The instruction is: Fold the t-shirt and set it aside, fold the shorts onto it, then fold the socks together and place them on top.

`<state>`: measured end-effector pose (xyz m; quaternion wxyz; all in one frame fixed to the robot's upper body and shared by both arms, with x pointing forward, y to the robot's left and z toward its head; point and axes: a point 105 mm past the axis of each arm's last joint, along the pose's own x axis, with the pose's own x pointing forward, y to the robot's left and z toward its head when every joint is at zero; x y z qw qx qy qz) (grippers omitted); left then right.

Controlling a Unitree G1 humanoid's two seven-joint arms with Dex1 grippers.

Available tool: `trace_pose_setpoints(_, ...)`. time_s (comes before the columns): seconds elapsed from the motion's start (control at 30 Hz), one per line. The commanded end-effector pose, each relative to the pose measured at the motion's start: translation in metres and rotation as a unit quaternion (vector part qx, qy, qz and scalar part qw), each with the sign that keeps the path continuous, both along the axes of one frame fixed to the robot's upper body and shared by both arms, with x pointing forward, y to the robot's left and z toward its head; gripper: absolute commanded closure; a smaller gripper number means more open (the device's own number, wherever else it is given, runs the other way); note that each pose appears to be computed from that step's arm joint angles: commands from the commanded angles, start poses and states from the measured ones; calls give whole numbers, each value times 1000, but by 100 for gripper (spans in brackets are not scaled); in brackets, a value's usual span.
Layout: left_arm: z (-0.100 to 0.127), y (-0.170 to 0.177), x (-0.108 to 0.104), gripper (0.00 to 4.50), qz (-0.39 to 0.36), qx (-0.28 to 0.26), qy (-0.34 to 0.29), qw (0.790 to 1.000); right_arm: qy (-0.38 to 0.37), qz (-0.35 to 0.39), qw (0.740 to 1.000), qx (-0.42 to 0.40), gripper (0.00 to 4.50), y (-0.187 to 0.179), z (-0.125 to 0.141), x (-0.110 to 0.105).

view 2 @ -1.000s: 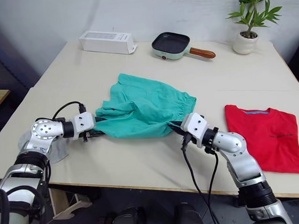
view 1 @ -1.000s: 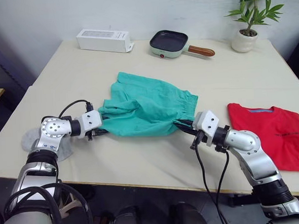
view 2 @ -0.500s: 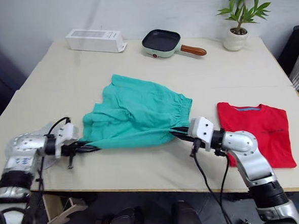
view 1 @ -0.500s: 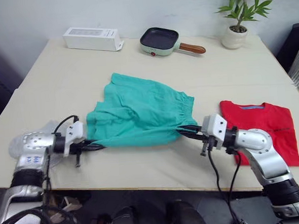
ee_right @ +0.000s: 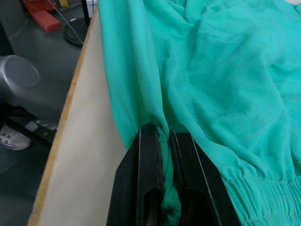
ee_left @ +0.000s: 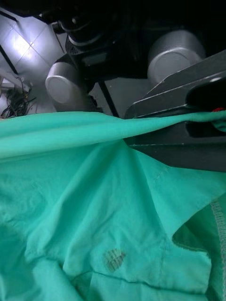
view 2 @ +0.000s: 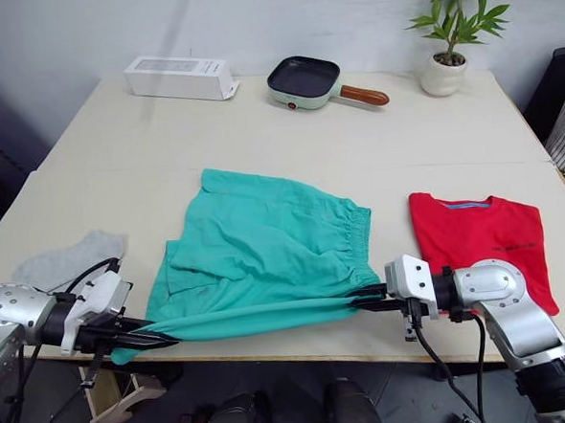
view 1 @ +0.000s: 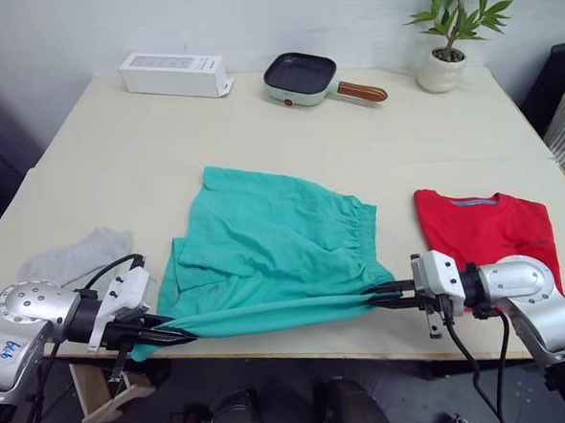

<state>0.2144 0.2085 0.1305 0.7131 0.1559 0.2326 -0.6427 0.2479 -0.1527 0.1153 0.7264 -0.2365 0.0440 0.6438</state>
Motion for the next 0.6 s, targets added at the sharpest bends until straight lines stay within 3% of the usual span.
trace_pose_setpoints(0.03, 15, 1, 11, 448, 13, -10, -25, 1000, -12, -5, 1000, 0, 450, -7, 16, 7)
trace_pose_setpoints(0.1, 33, 0, 36, 448, 24, -24, -93, 995, -47, -20, 998, 23, 450, -9, 38, 24)
trace_pose_setpoints(0.17, 62, 3, 78, 448, 67, -30, -192, 979, -123, -61, 990, 45, 450, -15, 72, 55)
trace_pose_setpoints(0.2, 81, 4, 98, 448, 83, -31, -250, 964, -164, -86, 981, 54, 450, -18, 91, 71)
trace_pose_setpoints(0.27, 127, 7, 138, 448, 134, -33, -378, 915, -264, -139, 951, 80, 450, -26, 135, 100)
trace_pose_setpoints(0.37, 222, 23, 180, 448, 263, -53, -558, 786, -392, -209, 885, 138, 450, -33, 214, 127)
trace_pose_setpoints(0.47, 295, 37, 177, 448, 334, -77, -663, 666, -482, -245, 821, 184, 450, -34, 274, 132)
trace_pose_setpoints(0.5, 313, 39, 170, 448, 339, -81, -690, 635, -509, -251, 799, 200, 450, -34, 290, 130)
trace_pose_setpoints(0.6, 341, 40, 153, 448, 330, -90, -742, 577, -555, -244, 767, 212, 450, -29, 311, 124)
